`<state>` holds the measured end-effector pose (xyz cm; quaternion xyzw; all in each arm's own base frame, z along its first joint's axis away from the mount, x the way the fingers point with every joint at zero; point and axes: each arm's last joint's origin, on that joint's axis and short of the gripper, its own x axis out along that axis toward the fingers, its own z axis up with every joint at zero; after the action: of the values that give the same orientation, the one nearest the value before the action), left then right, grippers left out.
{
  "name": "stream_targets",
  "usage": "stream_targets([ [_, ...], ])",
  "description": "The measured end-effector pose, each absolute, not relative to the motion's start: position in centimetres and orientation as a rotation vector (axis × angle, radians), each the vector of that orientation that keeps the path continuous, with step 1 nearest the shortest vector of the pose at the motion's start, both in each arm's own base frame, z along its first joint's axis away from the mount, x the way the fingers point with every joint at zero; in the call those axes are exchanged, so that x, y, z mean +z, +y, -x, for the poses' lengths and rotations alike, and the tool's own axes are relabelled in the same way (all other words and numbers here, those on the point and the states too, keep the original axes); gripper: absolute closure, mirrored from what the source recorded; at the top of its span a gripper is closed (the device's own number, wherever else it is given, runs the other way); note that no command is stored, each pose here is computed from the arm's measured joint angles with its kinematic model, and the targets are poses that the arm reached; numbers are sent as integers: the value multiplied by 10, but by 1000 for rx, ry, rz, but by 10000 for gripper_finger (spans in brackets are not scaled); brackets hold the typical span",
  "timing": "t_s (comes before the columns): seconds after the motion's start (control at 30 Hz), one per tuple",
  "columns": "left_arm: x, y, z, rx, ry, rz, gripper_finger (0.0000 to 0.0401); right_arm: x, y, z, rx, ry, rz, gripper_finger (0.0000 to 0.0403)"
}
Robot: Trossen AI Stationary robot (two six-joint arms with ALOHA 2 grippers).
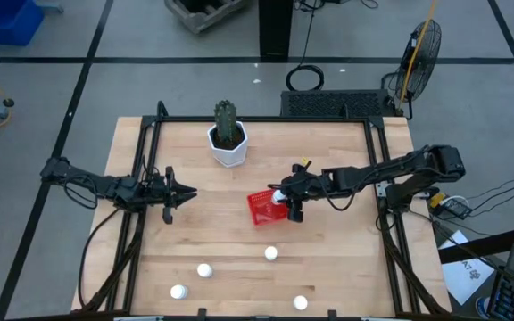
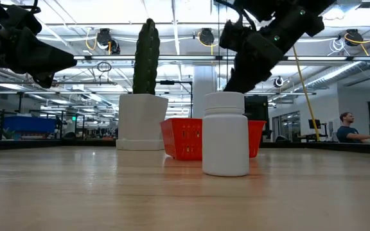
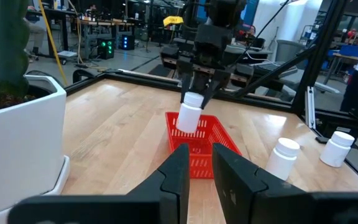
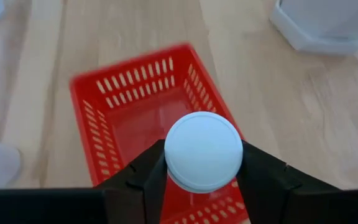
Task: Pick and place pill bottles into a basket
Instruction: Put the white medicine bottle into the red bin
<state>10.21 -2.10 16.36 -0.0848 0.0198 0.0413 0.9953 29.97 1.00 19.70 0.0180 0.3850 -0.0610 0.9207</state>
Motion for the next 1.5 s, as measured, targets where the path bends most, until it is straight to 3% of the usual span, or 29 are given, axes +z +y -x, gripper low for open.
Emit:
stream_targets([
  [1.5, 163, -21, -102, 83, 42, 169, 327, 185, 4, -305, -138, 736, -48, 246],
])
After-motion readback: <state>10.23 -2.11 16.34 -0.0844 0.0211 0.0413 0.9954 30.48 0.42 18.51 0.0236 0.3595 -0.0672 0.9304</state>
